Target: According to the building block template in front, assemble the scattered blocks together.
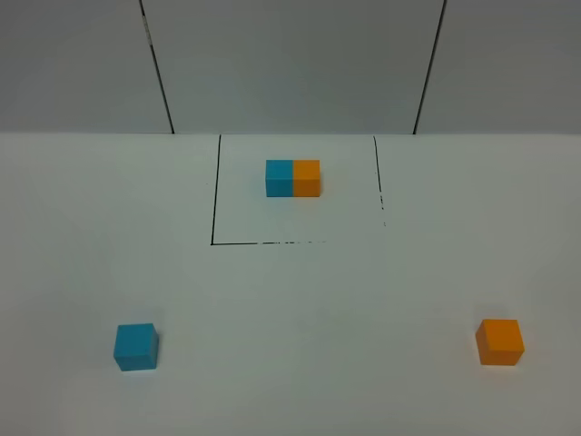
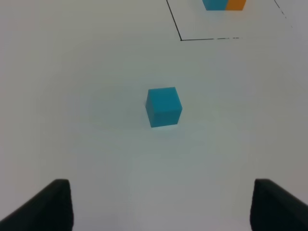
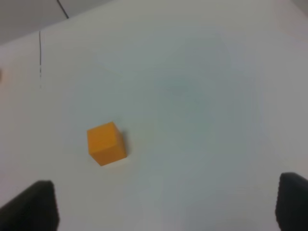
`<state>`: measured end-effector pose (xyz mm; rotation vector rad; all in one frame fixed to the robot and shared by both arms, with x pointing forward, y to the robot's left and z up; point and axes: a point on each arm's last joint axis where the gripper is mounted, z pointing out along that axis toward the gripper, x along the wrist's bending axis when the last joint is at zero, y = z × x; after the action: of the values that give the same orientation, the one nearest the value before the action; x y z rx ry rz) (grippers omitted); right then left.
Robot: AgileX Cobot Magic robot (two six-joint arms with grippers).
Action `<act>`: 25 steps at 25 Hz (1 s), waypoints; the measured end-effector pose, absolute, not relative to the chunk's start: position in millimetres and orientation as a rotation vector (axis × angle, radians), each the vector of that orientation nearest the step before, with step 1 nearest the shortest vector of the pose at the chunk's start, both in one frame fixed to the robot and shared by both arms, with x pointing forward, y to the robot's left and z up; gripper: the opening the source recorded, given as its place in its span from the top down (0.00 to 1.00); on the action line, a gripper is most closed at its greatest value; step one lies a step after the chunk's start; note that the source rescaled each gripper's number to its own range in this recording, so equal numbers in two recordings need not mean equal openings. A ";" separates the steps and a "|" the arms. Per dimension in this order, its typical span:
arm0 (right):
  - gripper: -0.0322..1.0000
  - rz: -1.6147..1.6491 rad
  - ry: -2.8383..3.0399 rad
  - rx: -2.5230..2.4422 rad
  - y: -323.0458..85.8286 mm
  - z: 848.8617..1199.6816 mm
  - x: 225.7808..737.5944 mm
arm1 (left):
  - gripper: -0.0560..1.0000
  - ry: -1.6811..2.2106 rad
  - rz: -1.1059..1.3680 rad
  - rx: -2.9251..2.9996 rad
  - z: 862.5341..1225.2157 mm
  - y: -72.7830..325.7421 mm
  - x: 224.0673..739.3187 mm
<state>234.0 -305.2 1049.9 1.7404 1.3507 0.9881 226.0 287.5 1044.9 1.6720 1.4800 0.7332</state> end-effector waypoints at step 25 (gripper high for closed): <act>0.19 0.988 1.351 1.740 -305.2 1049.9 234.0 | 0.39 1.480 0.733 1.672 1044.9 287.5 226.0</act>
<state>234.0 -305.2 1049.9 1.7404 1.3507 0.9881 226.0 287.5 1044.9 1.6720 1.4800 0.7332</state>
